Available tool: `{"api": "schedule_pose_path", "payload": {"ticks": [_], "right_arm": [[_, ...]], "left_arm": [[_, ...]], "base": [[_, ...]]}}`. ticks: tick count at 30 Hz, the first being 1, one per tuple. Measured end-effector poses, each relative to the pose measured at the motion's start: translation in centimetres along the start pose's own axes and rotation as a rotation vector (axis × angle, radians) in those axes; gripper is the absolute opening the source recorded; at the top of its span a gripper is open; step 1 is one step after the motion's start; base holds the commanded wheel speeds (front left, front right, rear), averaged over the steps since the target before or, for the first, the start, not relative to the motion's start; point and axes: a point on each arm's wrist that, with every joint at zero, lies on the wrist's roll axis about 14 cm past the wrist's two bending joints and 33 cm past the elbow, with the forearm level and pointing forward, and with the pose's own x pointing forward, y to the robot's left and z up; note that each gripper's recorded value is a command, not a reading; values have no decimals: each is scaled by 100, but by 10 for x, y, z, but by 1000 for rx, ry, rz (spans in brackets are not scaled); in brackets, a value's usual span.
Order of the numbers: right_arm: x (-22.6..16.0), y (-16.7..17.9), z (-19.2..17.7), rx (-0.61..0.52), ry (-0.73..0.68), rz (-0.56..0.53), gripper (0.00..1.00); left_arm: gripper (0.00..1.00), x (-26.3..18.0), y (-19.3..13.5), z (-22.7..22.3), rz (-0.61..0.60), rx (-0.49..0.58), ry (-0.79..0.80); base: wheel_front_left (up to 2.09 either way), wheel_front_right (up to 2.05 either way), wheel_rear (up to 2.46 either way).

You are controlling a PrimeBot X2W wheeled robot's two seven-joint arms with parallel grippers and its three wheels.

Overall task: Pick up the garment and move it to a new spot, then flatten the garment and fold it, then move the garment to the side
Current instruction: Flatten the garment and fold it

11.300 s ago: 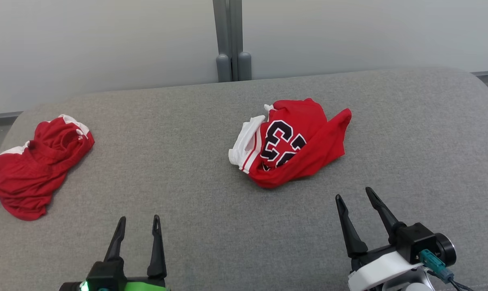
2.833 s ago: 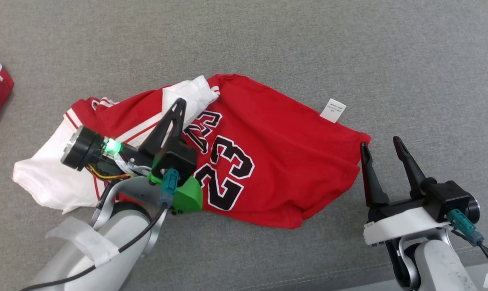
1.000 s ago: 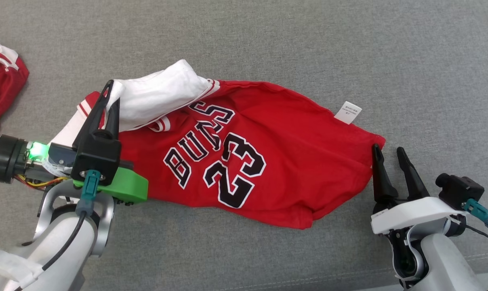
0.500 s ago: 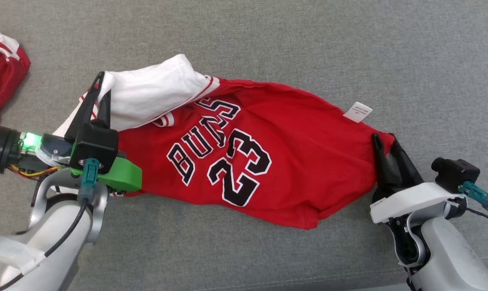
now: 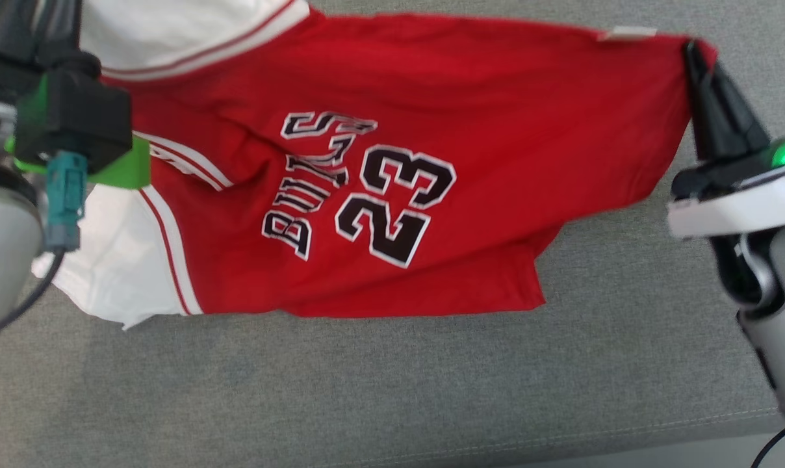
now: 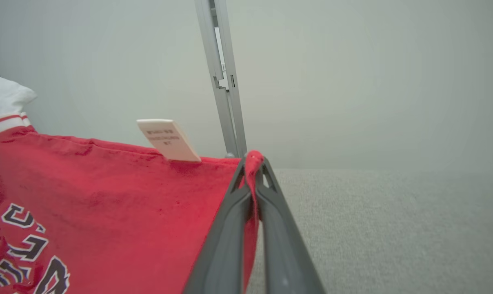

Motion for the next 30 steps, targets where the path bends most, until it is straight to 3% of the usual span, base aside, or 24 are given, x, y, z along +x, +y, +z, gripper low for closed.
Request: {"api": "schedule_pose_path", "payload": {"ticks": [8,14,19,22,25,30], "right_arm": [[92,-20,100,-266,-244,114,0],[151,-34,163,-404,-404,93,0],[173,-32,209,-495,-540,75,0],[179,-32,207,-552,-547,89,0],[184,-35,188,-583,-520,109,0],[184,-33,125,-484,-444,159,0]], "left_arm": [[0,84,58,63,48,177,-278],[0,135,103,106,167,307,-477],[0,161,125,147,269,354,-599],[0,156,120,178,298,383,-718],[0,149,106,179,292,334,-784],[0,142,53,112,200,155,-718]], "base": [[0,0,0],[0,0,0],[0,0,0],[0,0,0],[0,0,0],[0,0,0]]}}
